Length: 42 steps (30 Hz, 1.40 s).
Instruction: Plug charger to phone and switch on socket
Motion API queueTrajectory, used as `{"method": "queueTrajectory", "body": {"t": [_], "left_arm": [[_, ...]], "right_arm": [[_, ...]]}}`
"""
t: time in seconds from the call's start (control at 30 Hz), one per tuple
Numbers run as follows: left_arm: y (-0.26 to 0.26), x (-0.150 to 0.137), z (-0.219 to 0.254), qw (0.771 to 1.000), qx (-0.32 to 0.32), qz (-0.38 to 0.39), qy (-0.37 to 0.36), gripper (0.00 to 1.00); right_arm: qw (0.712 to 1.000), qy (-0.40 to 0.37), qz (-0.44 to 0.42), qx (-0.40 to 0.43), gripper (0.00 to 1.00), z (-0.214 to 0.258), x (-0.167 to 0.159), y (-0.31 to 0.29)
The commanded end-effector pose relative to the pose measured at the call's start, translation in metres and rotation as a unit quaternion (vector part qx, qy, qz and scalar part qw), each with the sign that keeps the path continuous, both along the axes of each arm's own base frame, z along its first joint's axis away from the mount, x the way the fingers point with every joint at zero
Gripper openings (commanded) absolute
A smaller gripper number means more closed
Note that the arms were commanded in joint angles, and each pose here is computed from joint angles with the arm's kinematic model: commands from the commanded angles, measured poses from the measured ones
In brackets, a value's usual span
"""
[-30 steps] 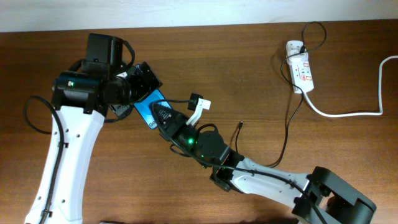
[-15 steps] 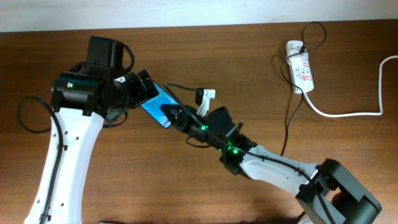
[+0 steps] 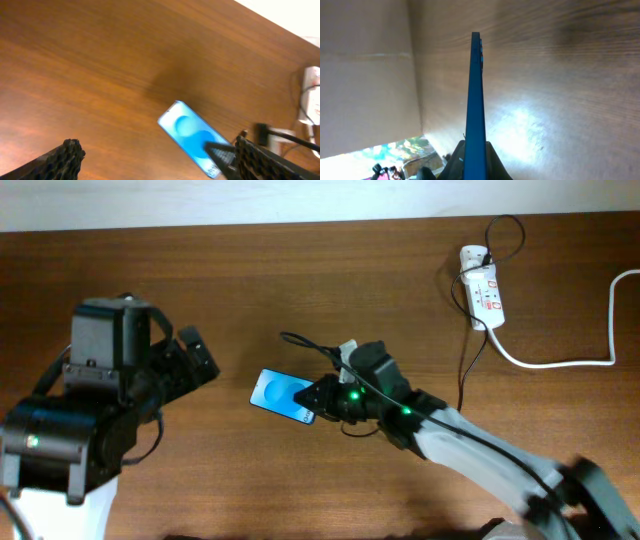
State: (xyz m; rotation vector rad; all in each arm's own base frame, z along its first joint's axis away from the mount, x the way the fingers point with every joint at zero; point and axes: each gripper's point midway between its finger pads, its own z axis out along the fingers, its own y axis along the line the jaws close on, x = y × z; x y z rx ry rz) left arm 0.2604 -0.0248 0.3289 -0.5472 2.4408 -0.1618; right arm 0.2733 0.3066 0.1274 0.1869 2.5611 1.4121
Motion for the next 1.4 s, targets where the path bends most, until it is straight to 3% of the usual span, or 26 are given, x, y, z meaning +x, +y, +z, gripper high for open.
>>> {"method": "queueTrajectory", "body": {"t": [0.0,0.2,0.33,0.53,0.77,1.03,1.23,1.37], "left_arm": [[0.013,-0.008,0.001,0.999,0.035,0.014,0.004,0.99],[0.011,-0.011,0.000,0.999,0.030,0.009,0.007,0.99],[0.004,-0.015,0.002,1.000,0.009,-0.004,0.005,0.99],[0.000,-0.031,0.010,1.000,-0.011,-0.011,-0.007,1.00],[0.010,-0.080,0.036,0.997,-0.022,-0.008,-0.077,0.99],[0.033,-0.144,0.029,0.995,-0.028,0.049,-0.080,0.99],[0.034,-0.147,-0.012,0.993,-0.056,0.099,-0.041,0.99],[-0.005,-0.118,-0.050,0.989,-0.139,0.045,-0.029,0.99]], "right_arm": [[0.996,-0.080,0.028,0.037,0.04,0.073,-0.022,-0.010],[0.990,-0.125,0.024,0.063,0.04,0.136,-0.069,-0.046],[0.986,-0.138,0.007,0.094,0.04,0.163,-0.083,-0.058],[0.991,-0.057,-0.084,0.088,0.04,0.143,-0.054,-0.059],[0.991,-0.059,-0.056,0.106,0.04,0.126,-0.021,-0.024],[0.994,-0.031,-0.026,0.105,0.04,0.108,-0.021,-0.011],[0.993,-0.020,0.007,0.118,0.04,0.111,-0.032,-0.006],[0.992,-0.014,0.010,0.124,0.04,0.113,-0.032,-0.009]]}}
